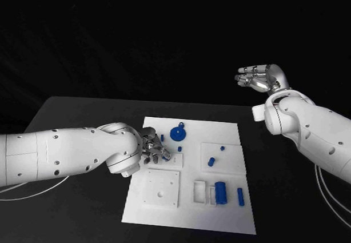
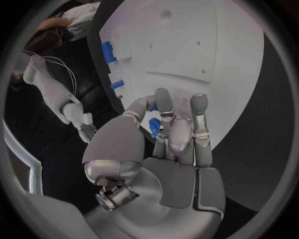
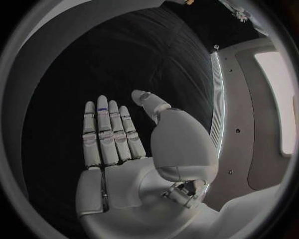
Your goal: Assemble the parts on the task board
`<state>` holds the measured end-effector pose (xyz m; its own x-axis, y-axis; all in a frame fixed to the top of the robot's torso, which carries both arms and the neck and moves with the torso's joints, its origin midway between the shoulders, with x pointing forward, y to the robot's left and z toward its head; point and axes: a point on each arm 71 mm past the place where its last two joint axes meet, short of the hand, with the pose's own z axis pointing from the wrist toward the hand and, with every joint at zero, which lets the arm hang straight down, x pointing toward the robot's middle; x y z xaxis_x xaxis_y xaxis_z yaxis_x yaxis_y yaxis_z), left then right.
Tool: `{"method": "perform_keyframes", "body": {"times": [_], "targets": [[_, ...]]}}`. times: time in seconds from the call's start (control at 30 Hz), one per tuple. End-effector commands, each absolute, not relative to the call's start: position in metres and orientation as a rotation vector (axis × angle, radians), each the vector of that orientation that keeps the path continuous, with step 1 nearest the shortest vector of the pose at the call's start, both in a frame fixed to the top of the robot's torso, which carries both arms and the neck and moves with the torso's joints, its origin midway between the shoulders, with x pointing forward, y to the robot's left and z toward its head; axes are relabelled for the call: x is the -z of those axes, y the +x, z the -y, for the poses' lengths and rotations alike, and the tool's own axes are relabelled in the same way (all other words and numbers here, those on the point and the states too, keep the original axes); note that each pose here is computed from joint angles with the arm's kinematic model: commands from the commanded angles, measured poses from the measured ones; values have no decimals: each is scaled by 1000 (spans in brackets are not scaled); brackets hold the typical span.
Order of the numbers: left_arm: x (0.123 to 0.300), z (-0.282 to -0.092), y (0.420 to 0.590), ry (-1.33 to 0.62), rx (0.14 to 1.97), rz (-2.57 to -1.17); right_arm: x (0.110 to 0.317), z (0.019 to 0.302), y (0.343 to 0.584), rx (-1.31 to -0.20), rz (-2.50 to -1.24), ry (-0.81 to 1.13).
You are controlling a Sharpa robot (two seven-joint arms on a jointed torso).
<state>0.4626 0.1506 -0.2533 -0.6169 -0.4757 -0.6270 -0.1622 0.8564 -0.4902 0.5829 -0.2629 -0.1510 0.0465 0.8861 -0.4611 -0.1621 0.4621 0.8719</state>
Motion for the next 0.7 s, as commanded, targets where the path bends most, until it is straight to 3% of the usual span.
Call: {"method": "perform_keyframes", "body": {"times": [0.03, 0.7], "targets": [[254, -148, 461, -417, 493, -2245, 149, 263, 583, -943, -1250, 739], [254, -150, 463, -387, 463, -2233, 149, 260, 583, -951, -1257, 738]]}}
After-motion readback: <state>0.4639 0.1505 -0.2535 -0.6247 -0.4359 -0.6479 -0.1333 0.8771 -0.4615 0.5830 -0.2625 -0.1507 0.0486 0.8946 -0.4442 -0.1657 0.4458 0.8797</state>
